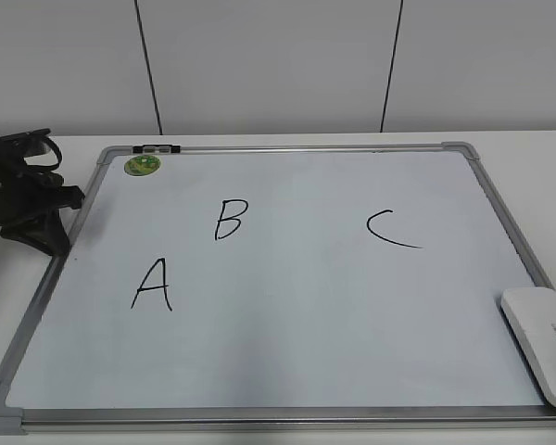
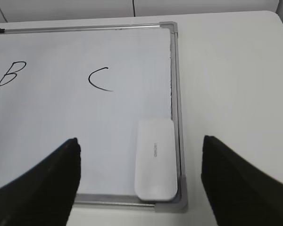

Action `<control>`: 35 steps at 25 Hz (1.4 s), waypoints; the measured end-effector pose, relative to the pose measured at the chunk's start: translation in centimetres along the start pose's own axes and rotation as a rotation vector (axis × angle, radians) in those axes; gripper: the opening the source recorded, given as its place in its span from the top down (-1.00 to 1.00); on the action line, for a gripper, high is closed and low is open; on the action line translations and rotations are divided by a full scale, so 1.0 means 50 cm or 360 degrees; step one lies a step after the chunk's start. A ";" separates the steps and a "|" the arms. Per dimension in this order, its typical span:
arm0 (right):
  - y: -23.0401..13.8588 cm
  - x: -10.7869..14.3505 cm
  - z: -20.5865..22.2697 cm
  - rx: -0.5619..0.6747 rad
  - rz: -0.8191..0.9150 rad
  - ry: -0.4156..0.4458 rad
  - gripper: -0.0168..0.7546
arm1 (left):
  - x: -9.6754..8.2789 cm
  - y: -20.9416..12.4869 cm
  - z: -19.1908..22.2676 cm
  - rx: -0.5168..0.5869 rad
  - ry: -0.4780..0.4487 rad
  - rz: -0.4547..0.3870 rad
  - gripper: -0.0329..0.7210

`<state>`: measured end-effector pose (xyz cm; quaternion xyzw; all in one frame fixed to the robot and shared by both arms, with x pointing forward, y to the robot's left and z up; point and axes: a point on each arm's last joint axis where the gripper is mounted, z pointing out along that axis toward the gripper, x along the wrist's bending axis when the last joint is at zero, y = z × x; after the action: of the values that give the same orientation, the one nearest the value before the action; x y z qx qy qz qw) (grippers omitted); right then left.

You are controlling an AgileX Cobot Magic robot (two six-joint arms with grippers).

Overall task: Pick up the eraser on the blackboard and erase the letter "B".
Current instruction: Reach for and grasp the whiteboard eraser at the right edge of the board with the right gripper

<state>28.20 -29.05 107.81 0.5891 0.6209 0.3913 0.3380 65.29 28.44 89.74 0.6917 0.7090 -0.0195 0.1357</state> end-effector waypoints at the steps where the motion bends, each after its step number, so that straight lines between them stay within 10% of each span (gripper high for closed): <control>1: 0.009 -0.001 0.012 -0.0005 0.0008 -0.0001 -0.58 | 0.000 0.000 0.000 0.0000 -0.0002 -0.0002 0.81; 19: 0.033 -0.015 0.238 0.0958 -0.0038 0.0103 -0.58 | 0.000 0.000 -0.001 0.0003 -0.0003 -0.0001 0.81; 35: -0.001 -0.035 0.422 0.1293 -0.0011 0.0094 -0.70 | -0.001 0.000 -0.001 0.0005 -0.0008 -0.0006 0.81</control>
<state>46.93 -28.92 97.88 0.6612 0.7364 0.1299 0.0611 65.29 28.39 89.78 0.6905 0.7100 -0.0226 0.1365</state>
